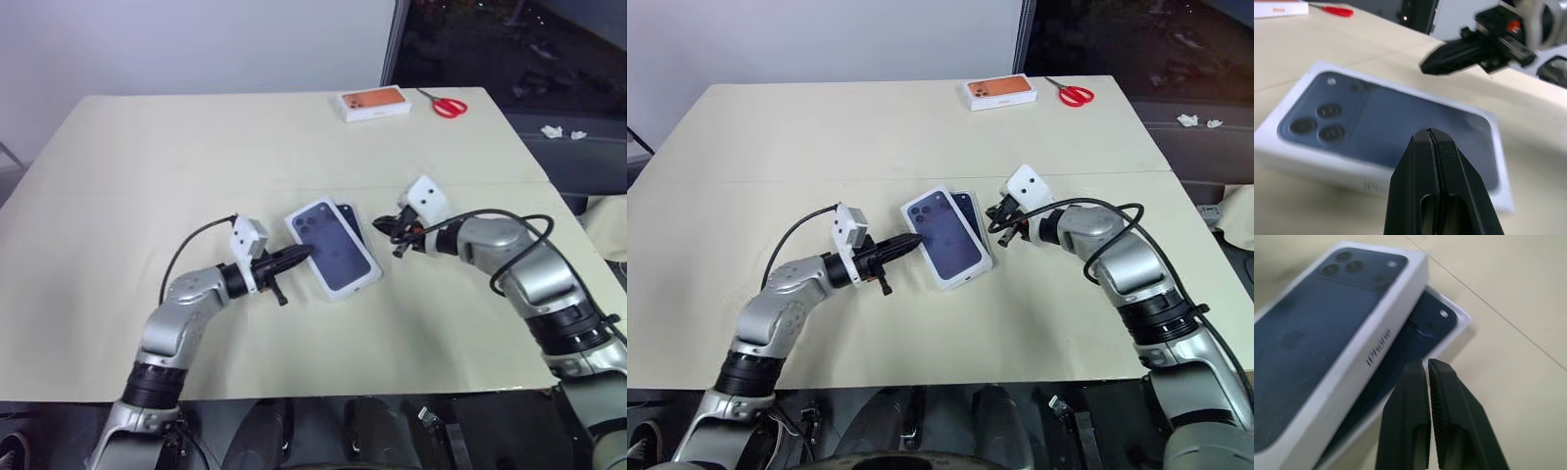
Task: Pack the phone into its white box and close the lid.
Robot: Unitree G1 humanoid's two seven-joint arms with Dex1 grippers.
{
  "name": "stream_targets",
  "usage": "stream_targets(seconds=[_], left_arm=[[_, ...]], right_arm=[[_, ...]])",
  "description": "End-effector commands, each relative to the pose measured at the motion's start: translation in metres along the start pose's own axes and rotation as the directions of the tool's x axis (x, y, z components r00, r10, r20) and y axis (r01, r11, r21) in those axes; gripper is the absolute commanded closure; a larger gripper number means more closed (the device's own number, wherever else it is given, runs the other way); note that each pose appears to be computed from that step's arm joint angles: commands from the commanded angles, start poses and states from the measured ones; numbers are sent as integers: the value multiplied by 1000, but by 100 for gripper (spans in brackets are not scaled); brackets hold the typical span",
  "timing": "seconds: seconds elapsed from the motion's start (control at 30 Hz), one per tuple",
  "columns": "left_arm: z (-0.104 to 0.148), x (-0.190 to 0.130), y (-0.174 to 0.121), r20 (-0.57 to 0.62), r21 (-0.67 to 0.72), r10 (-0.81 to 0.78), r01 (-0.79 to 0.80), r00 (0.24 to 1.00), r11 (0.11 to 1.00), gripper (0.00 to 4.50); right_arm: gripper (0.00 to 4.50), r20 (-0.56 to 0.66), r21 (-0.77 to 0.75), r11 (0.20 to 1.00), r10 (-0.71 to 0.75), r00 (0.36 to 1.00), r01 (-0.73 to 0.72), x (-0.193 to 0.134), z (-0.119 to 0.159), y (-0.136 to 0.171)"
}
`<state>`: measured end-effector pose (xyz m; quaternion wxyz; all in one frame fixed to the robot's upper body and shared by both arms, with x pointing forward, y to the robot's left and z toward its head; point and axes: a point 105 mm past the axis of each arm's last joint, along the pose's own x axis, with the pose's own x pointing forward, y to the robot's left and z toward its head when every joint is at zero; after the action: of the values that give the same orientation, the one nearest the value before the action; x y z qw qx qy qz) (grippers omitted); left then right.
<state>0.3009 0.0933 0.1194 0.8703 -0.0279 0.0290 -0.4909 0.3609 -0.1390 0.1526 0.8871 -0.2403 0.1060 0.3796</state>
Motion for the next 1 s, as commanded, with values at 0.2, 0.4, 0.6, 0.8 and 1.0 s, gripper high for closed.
stream_targets(seconds=[0.2,0.4,0.6,0.8,1.0], left_arm=[[-19,-5,-5,-80,-42,23,-26,997,999,450],[-27,7,3,-98,-54,47,-52,994,997,450],[-24,24,5,-72,-51,34,-38,997,998,450],[-19,29,7,-51,-50,29,-32,998,998,450],[-15,34,7,-38,-52,25,-27,999,998,450]], right_arm=[[445,-30,-139,989,40,999,-43,3,-5,15],[445,-23,-141,989,34,999,-37,1,-2,12],[445,-28,-160,986,35,999,-39,-2,0,14],[445,-23,-146,989,24,999,-28,-3,2,14],[445,-21,-142,990,20,1000,-23,-4,4,14]])
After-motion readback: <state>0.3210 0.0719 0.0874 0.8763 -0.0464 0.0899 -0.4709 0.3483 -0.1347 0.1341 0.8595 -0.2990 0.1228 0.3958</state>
